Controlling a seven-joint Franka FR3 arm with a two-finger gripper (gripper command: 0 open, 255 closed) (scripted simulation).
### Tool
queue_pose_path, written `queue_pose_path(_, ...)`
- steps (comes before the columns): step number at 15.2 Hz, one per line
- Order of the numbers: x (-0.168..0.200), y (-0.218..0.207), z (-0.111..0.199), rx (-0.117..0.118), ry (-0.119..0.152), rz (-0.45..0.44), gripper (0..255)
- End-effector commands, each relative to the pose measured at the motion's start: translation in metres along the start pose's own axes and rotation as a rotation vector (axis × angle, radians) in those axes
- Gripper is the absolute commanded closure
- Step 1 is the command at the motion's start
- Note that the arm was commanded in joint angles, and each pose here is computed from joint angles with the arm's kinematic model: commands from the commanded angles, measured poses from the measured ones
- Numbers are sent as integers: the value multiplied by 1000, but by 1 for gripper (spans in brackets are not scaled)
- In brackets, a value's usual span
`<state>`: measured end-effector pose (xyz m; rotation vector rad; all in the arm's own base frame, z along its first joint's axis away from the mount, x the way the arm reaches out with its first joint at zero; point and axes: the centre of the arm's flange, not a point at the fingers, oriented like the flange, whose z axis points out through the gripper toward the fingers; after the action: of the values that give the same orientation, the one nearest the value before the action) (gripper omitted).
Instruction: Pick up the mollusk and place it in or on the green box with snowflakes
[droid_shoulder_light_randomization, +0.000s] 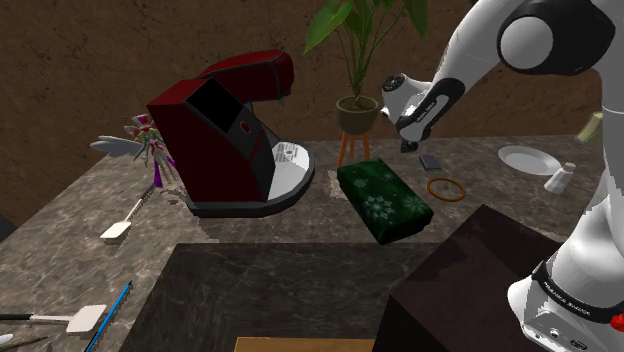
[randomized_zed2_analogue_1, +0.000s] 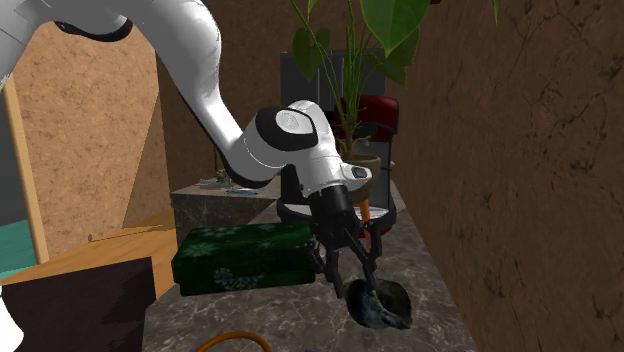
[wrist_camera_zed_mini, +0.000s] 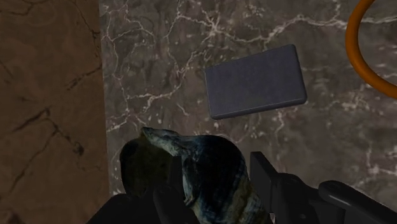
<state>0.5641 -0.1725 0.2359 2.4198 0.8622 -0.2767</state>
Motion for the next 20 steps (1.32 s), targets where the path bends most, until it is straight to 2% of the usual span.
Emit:
queue_pose_path(1, -5, 4, -10, 0, 0, 0, 255)
queue_pose_path(17, -36, 40, -80, 0, 0, 0, 255)
queue_pose_path(20, -28, 20, -95, 0, 0, 0, 255)
